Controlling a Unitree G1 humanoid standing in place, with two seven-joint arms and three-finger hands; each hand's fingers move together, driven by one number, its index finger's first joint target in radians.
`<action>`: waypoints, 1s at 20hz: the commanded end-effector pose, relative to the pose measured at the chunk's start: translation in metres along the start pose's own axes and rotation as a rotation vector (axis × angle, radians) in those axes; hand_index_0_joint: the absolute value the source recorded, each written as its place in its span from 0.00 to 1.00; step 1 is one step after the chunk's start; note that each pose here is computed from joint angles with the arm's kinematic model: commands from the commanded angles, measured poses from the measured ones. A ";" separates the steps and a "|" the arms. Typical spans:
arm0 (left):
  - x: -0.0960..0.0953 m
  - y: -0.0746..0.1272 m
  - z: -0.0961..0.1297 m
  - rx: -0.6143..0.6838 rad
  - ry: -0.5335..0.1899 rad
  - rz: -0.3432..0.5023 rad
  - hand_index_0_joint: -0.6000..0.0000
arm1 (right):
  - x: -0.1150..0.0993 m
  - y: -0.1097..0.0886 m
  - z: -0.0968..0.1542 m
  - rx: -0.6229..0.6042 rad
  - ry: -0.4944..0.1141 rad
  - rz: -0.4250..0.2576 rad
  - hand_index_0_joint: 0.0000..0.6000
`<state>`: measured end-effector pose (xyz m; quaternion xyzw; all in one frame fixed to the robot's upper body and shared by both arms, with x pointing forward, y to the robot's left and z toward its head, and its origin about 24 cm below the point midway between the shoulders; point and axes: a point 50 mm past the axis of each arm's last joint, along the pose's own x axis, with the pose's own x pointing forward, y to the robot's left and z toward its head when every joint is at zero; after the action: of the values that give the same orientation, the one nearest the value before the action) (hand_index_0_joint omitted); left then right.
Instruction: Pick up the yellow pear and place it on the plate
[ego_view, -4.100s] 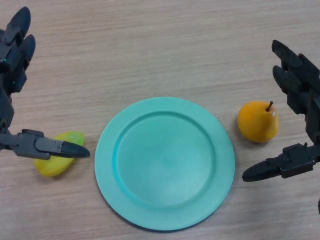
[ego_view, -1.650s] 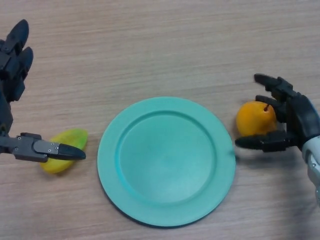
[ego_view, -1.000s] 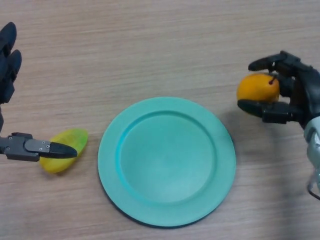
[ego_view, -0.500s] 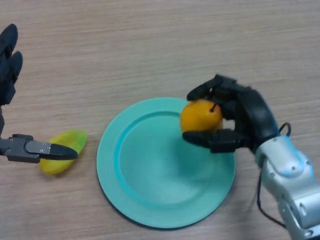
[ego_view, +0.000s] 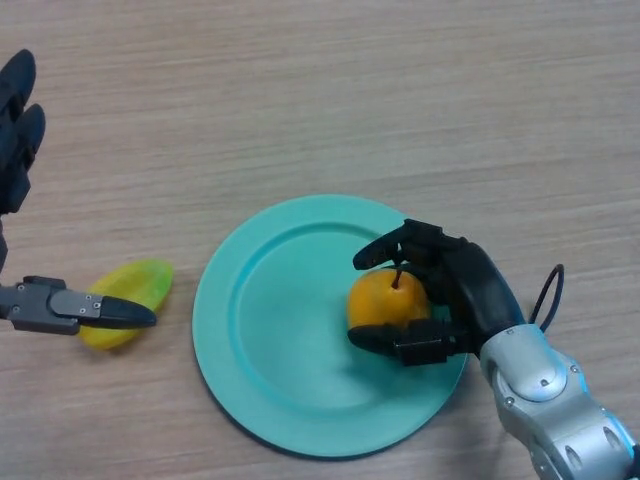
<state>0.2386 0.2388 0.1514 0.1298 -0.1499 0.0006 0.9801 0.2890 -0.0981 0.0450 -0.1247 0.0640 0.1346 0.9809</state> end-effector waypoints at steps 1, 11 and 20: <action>-0.002 0.020 0.036 0.095 -0.217 0.072 1.00 | 0.003 -0.011 0.029 -0.042 -0.150 -0.025 0.92; -0.010 0.017 0.046 0.085 -0.230 0.053 1.00 | -0.024 -0.028 0.082 0.088 -0.332 -0.038 0.00; -0.009 0.010 0.048 0.060 -0.224 0.025 1.00 | -0.074 -0.072 0.110 0.064 -0.455 -0.165 0.00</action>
<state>0.2262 0.2301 0.1651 0.1334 -0.1799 -0.0099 0.9745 0.2549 -0.1468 0.1465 -0.0465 -0.0685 0.0865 0.9928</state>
